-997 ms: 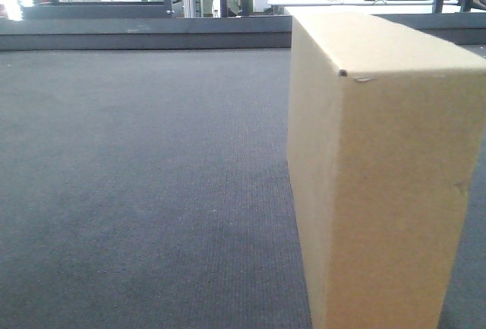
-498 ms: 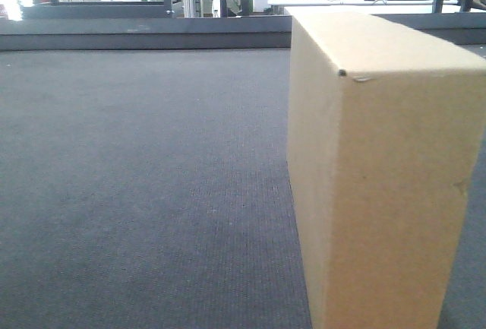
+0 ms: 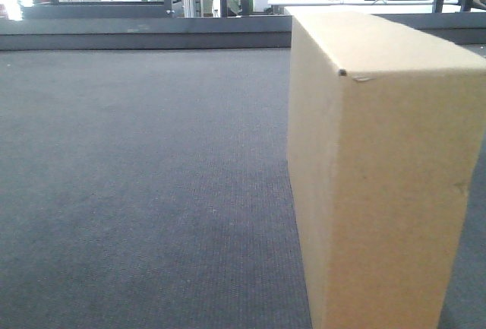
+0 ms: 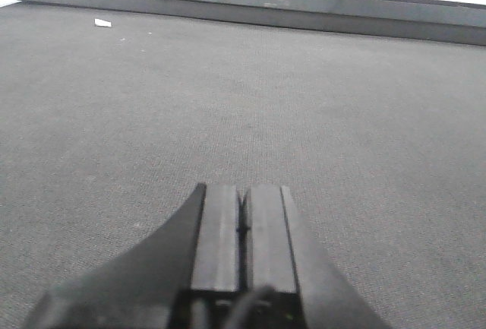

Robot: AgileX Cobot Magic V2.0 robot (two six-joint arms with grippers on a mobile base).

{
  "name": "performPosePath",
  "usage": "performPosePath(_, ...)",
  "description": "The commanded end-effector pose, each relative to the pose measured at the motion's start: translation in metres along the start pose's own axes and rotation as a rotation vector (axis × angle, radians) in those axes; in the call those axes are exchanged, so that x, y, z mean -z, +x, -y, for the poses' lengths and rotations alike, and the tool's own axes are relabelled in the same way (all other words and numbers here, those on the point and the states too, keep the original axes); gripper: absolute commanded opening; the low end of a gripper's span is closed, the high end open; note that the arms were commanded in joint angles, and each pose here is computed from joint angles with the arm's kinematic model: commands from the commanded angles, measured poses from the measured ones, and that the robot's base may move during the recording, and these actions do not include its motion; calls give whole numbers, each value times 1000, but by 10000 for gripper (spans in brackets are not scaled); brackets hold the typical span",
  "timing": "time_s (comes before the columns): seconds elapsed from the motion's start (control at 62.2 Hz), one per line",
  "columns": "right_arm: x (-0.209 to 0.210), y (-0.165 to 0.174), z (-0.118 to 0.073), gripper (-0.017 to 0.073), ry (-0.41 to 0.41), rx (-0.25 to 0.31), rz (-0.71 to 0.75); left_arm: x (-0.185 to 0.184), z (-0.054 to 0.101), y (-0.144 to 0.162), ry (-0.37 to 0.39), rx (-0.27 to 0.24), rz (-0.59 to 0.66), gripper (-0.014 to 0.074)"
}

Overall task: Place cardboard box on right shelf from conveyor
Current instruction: 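Lower the right gripper around the cardboard box and close it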

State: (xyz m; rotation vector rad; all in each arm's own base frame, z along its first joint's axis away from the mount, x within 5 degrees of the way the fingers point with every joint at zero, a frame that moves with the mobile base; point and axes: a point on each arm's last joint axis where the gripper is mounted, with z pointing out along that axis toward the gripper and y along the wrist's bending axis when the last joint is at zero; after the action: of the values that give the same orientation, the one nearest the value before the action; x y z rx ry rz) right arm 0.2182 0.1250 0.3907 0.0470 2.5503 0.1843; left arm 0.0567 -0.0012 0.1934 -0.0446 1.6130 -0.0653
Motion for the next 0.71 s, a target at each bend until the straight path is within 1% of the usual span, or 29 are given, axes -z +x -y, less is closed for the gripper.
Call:
performPosePath(0.0, 7, -15, -13, 606, -12, -5, 62, 1, 0, -9, 7, 4, 96, -119)
performPosePath(0.129, -3, -22, -35, 606, 0, 8, 59, 1, 0, -9, 7, 4, 96, -119)
performPosePath(0.257, -9, -25, -49, 606, 12, 7, 55, 1, 0, -9, 7, 4, 96, -119)
performPosePath(0.354, -14, -23, -58, 606, 0, 27, 49, 1, 0, -9, 7, 4, 96, -119)
performPosePath(0.547, -17, -22, -61, 606, 1, 28, 40, 1, 0, -9, 7, 4, 96, -119)
performPosePath(0.691, -21, -21, -62, 606, 10, -2, 29, 1, 0, -9, 7, 4, 96, -119)
